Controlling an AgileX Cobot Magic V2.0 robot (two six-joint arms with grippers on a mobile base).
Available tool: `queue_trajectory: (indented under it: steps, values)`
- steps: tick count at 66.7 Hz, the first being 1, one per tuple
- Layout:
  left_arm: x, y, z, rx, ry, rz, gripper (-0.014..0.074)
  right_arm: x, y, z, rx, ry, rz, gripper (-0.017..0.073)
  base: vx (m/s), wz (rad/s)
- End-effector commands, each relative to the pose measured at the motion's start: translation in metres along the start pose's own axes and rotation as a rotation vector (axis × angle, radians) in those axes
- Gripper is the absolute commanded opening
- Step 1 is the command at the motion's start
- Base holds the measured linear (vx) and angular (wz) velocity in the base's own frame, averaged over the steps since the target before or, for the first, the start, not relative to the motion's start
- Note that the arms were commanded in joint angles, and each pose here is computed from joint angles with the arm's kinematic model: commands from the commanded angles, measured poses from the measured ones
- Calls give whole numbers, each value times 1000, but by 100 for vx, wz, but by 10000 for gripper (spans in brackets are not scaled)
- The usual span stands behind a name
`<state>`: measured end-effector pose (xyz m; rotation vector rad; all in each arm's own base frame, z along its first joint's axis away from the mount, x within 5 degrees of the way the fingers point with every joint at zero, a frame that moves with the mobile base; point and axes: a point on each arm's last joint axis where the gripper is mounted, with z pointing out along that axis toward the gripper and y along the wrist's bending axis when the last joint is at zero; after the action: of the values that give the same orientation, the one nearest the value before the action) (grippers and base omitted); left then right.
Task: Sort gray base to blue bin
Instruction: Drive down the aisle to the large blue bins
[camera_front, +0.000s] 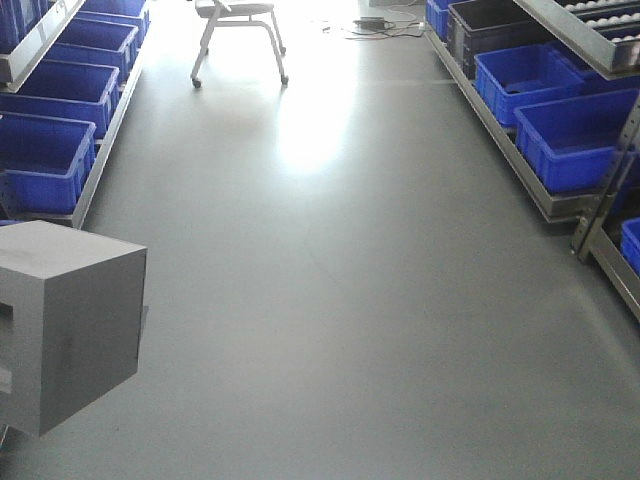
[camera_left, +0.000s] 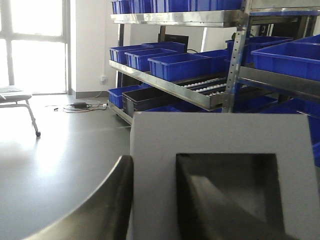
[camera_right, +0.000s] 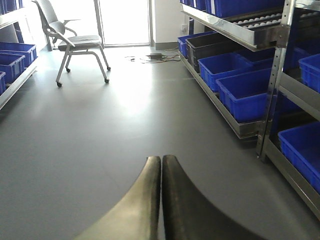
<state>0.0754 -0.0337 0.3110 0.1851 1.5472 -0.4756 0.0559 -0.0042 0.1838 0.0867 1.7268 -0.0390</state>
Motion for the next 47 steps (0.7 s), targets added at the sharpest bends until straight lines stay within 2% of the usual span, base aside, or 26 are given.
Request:
queue_trajectory:
  steps: [1, 47]
  values:
    - [-21, -3, -1, 21, -138, -20, 2, -5, 0, 1, 3, -53, -16, -5, 40, 10]
    - [-21, -3, -1, 21, -138, -20, 2, -5, 0, 1, 3, -53, -16, -5, 35, 7]
